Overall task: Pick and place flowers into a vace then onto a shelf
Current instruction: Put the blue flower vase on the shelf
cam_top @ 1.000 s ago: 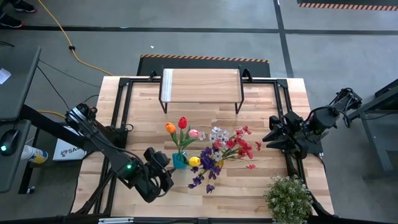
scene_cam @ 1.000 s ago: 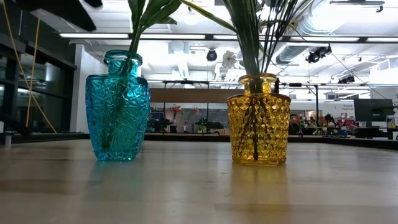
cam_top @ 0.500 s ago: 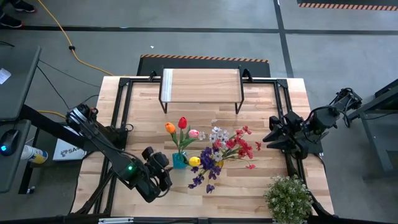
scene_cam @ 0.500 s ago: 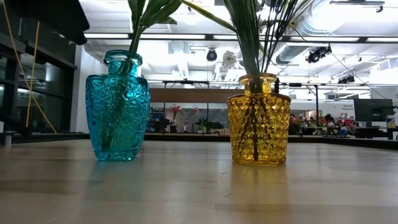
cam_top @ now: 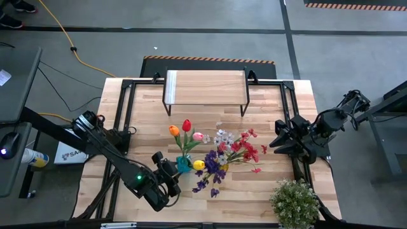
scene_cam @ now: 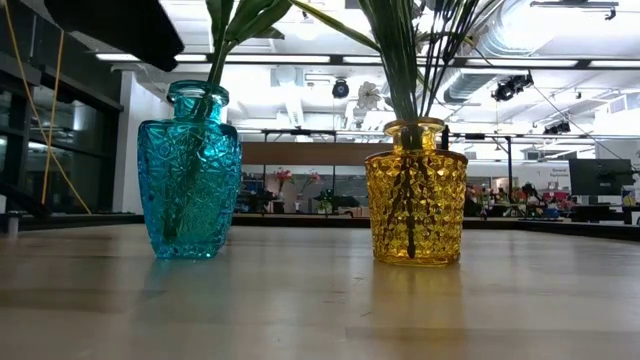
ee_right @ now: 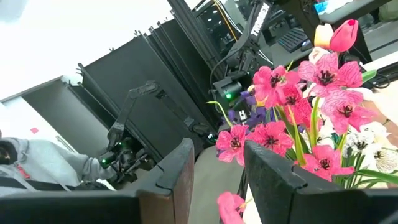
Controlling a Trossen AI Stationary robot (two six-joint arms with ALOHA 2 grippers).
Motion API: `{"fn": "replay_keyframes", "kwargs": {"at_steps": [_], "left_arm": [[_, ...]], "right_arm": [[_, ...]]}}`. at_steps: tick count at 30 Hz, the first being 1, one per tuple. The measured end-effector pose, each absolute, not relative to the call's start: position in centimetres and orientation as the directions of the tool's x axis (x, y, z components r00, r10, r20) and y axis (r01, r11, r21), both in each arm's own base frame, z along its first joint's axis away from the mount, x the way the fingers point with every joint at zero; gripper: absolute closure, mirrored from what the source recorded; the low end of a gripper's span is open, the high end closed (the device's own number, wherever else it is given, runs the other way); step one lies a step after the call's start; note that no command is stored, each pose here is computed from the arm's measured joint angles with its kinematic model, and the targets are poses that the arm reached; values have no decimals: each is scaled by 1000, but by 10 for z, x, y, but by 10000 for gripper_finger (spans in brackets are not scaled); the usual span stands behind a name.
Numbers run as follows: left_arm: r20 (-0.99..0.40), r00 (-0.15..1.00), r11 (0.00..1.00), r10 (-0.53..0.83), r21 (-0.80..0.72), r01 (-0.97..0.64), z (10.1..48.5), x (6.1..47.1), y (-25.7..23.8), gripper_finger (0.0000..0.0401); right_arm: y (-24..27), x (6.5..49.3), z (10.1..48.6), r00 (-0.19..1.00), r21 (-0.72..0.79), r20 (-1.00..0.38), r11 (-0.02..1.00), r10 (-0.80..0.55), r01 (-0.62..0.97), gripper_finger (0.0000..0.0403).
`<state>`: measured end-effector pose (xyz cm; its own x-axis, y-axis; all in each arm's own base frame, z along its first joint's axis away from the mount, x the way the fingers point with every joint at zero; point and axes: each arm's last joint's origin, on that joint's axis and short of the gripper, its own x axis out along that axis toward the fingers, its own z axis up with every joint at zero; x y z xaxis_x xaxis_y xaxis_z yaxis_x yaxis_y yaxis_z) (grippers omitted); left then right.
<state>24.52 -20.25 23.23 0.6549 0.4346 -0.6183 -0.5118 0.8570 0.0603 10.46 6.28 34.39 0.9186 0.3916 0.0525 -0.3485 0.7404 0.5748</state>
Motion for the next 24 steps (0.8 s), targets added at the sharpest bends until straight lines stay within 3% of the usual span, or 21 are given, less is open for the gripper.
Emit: {"fn": "replay_keyframes", "kwargs": {"at_steps": [24], "left_arm": [[-637,635,874,437,133,-468,230,243,-201,174]], "right_arm": [[63,105,344,919,574,49,742,391,-346,272]]}}
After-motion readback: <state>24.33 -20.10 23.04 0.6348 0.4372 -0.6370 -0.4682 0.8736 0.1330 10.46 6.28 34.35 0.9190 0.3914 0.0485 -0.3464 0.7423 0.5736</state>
